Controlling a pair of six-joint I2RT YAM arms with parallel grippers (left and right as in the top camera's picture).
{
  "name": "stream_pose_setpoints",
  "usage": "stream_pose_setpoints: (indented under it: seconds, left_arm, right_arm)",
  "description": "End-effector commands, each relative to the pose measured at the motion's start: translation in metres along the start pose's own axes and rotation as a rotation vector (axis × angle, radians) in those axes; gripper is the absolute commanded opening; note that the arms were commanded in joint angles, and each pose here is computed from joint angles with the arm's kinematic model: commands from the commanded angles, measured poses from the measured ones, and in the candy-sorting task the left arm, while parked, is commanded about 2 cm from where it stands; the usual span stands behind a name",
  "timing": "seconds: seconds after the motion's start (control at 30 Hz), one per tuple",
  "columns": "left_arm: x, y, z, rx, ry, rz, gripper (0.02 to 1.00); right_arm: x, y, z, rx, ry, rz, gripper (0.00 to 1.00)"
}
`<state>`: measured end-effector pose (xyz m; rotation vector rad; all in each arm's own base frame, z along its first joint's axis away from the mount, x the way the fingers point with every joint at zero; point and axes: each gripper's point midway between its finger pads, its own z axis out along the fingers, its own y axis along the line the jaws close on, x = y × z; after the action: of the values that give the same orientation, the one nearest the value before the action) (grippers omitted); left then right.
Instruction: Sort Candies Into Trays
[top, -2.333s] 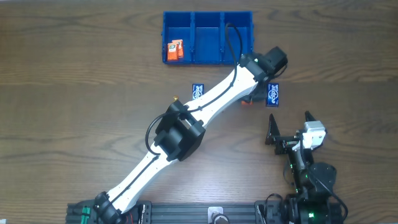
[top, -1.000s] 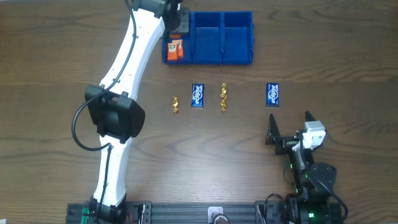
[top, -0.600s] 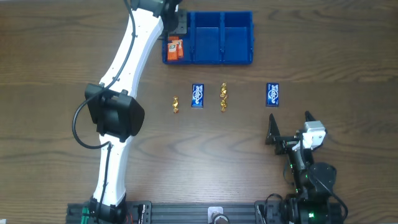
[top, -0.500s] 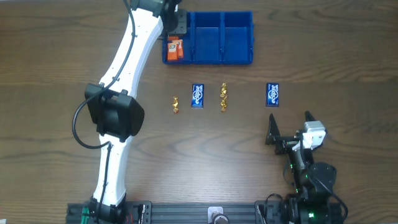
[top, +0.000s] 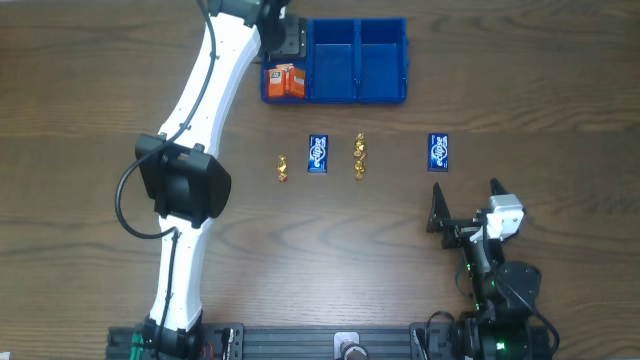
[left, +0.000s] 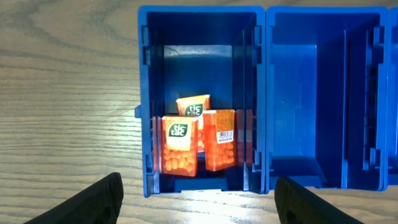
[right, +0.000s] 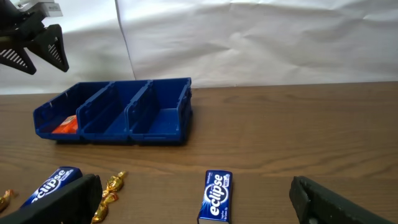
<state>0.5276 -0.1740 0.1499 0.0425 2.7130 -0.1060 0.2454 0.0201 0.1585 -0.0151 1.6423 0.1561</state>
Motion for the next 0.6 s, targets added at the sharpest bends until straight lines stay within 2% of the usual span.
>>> stream_pose_setpoints:
  seconds: [0.03,0.1,0.17,0.27,0.4,0.5,0.6]
  left_arm:
    - [-0.024,0.003,-0.049,0.028,-0.122,-0.059,0.812]
    - [-0.038,0.001,-0.086,0.056,-0.208,-0.067,0.822]
    - [-0.051,0.003,-0.145,0.096,-0.362,-0.078,0.836]
    - [-0.050,0.013,-0.200,0.112,-0.518,-0.098,0.864]
    - [-0.021,0.033,-0.269,0.147,-0.731,-0.110,0.998]
    - [0.008,0.045,-0.305,0.147,-0.883,-0.038,1.000]
    - [0.043,0.069,-0.327,0.124,-1.010,-0.015,1.000]
  right_arm:
    - [0.000,-0.003,-0.001,0.012,0.001,-0.013,0.998]
    - [0.000,-0.003,-0.001,0.012,0.001,-0.013,0.998]
    - [0.000,-0.003,-0.001,0.012,0.001,-0.013,0.998]
    - [0.000,-0.003,-0.001,0.012,0.001,-0.012,0.998]
    - [0.000,-0.003,-0.001,0.012,0.001,-0.013,0.998]
    - [0.000,-0.003,-0.001,0.012,0.001,-0.013,0.998]
    - [0.000,-0.003,-0.001,0.012,0.001,-0.013,0.998]
